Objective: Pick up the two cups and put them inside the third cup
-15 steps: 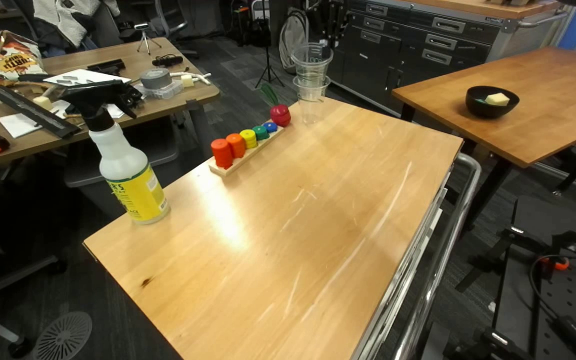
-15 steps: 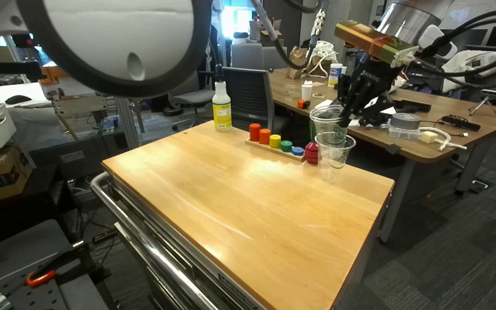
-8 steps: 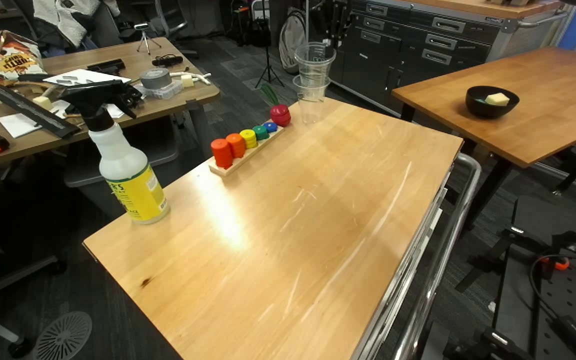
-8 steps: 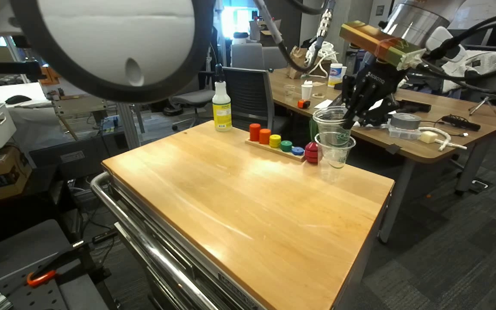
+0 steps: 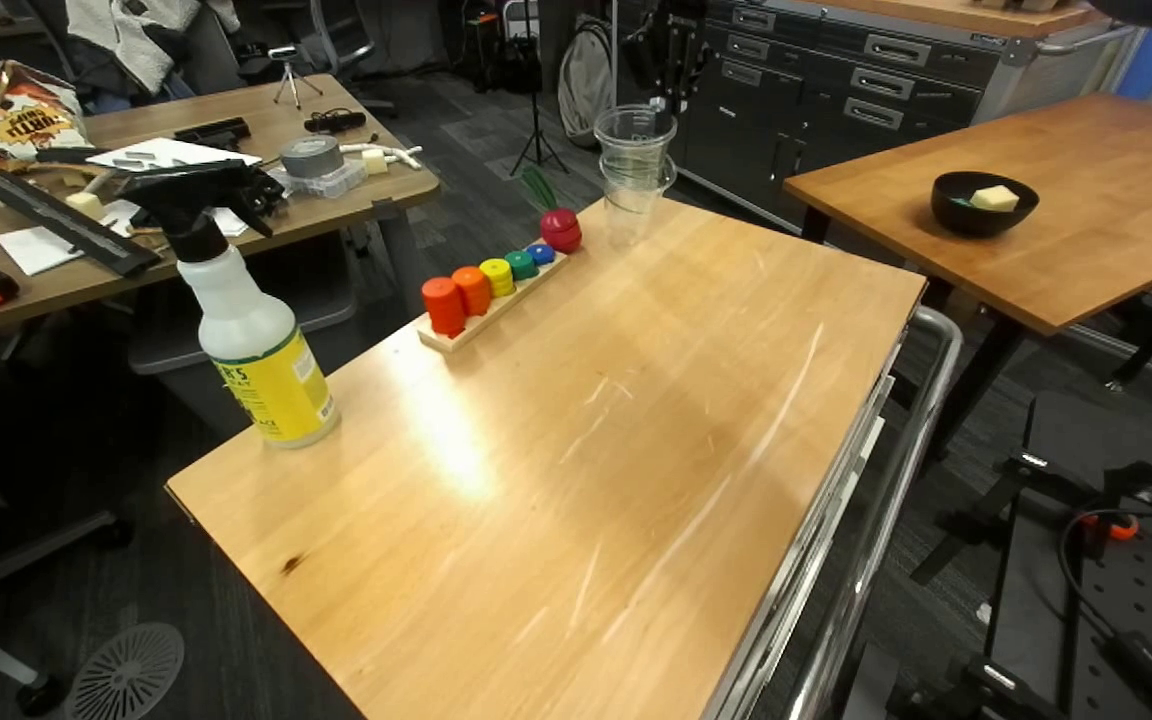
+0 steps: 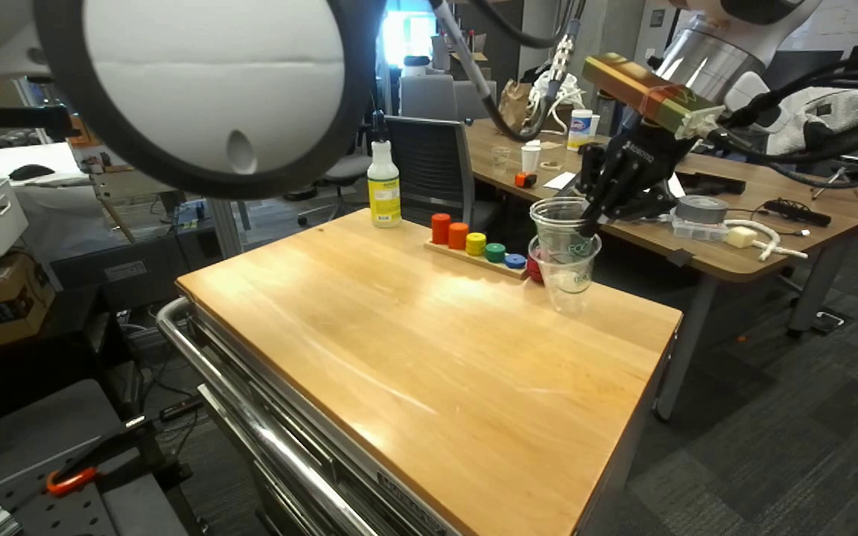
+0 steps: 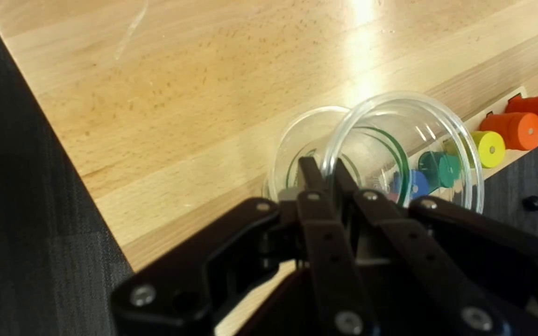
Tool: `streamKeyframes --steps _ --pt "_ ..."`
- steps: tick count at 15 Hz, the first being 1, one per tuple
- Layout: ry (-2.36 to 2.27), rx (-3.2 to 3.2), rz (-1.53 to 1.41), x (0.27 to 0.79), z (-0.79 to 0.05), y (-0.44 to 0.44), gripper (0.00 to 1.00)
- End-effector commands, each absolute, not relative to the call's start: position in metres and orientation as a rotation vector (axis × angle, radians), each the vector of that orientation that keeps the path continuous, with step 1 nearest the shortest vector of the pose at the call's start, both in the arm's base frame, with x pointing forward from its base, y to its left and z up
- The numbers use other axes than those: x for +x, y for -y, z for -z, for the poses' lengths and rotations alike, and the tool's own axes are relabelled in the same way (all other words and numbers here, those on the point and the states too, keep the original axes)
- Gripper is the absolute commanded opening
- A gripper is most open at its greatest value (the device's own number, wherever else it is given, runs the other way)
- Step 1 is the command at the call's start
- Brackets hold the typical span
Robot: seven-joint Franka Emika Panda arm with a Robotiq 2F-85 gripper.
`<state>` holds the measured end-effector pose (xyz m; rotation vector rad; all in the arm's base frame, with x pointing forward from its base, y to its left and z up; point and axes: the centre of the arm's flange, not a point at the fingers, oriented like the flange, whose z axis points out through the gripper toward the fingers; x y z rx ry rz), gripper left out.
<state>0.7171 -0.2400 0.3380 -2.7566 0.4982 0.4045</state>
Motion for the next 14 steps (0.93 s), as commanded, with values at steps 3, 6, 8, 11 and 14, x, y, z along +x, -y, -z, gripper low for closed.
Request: streamKeyframes --steps 3,6,8,11,14 --pt "-0.531 -2.74 -0.414 0.776 -0.354 0.26 0.41" --pt "-0.529 -2.748 -0.41 0.777 -0.355 0.261 0.64" --pt "-0.532 -2.75 -0.412 0.777 -0.356 0.262 0.79" --pt "-0.537 -2.763 -0.423 0.774 -0.359 0.264 0.99" --pt "-0.517 -2.815 -0.472 0.764 -0.379 0.265 1.0"
